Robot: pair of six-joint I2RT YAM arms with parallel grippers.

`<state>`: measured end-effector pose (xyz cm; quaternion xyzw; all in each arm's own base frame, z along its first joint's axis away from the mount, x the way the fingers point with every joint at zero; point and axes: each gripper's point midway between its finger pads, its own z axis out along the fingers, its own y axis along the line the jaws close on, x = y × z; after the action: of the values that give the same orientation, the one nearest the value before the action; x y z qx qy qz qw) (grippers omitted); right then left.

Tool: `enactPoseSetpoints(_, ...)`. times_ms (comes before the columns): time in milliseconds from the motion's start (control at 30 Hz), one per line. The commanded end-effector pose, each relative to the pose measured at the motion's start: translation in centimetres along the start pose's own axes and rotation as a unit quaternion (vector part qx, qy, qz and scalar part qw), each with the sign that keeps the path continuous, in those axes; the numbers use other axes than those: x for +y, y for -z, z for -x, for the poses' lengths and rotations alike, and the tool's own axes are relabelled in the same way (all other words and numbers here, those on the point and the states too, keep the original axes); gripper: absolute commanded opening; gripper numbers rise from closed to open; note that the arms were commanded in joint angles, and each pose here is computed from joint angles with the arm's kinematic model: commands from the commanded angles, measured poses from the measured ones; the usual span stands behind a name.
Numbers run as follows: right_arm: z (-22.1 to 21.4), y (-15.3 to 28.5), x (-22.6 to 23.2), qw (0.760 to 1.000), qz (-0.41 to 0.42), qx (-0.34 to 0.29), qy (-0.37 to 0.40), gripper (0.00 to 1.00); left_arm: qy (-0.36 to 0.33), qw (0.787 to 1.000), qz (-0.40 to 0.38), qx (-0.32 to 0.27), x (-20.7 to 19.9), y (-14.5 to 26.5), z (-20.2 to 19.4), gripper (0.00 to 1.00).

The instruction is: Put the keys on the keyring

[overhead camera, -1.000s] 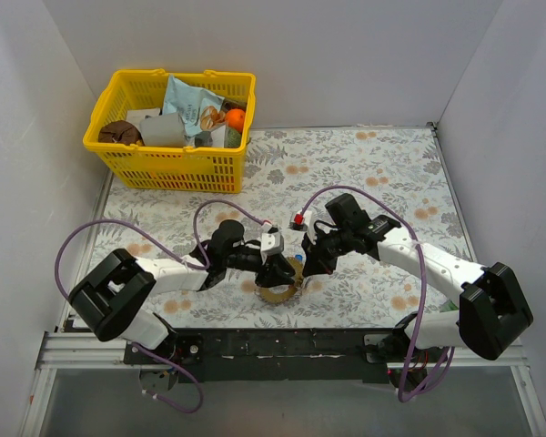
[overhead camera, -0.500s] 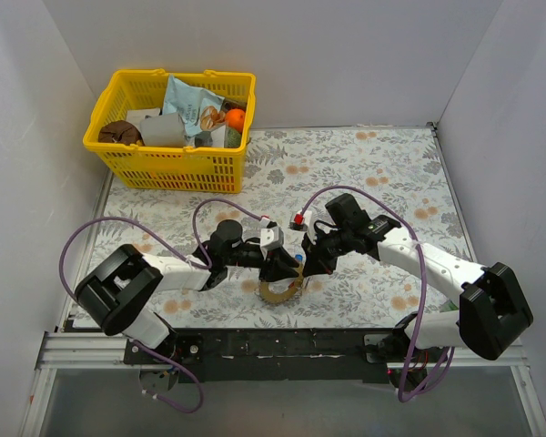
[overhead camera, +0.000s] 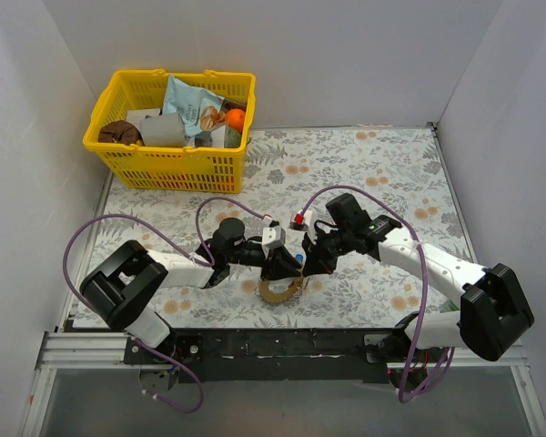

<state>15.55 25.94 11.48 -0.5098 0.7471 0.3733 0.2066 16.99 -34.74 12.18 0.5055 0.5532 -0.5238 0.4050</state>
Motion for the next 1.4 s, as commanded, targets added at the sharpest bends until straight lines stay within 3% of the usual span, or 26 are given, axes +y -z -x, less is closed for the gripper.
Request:
enactPoseSetpoints(0,1.9,0.6,0.5,0.999,0.004,-0.032,0.029,0.01,-0.010,1.000,-0.019,-0.005,0.0,-0.4,0.9,0.24)
enactPoseSetpoints(333,2.0,0.7,0.5,0.999,0.001,-0.034,0.031,0.01,-0.003,0.999,-0.030,0.014,0.1,-0.7,-0.2,0.18)
enactPoseSetpoints(433,1.9,0.6,0.5,0.999,0.001,-0.033,0.030,0.01,-0.007,0.999,-0.036,0.010,0.0,-0.9,0.1,0.11)
enactPoseSetpoints(467,1.9,0.6,0.5,0.999,0.002,-0.033,0.030,0.01,-0.007,0.999,-0.037,0.011,0.0,-0.9,0.1,0.02)
enactPoseSetpoints(667,2.0,0.5,0.5,0.999,0.001,-0.036,0.029,0.01,-0.012,0.999,-0.037,0.006,-0.1,-0.8,0.3,0.00)
enactPoseSetpoints(767,2.4,0.6,0.6,0.998,0.002,-0.047,0.029,0.14,-0.014,0.999,-0.031,-0.009,-0.3,-0.5,0.8,0.00)
enactPoseSetpoints(900,3.9,1.1,0.6,0.996,-0.008,-0.080,0.039,0.44,-0.027,0.999,-0.010,-0.044,-0.2,-0.2,1.9,0.00)
enactPoseSetpoints(1100,5.4,2.7,-0.4,0.991,-0.060,-0.118,0.028,0.77,-0.041,0.992,0.020,-0.118,-0.3,0.5,4.1,0.00)
enactPoseSetpoints(1367,5.7,4.5,-0.9,0.984,-0.056,-0.166,-0.002,0.75,-0.049,0.975,0.034,-0.212,-1.1,1.9,6.1,0.00)
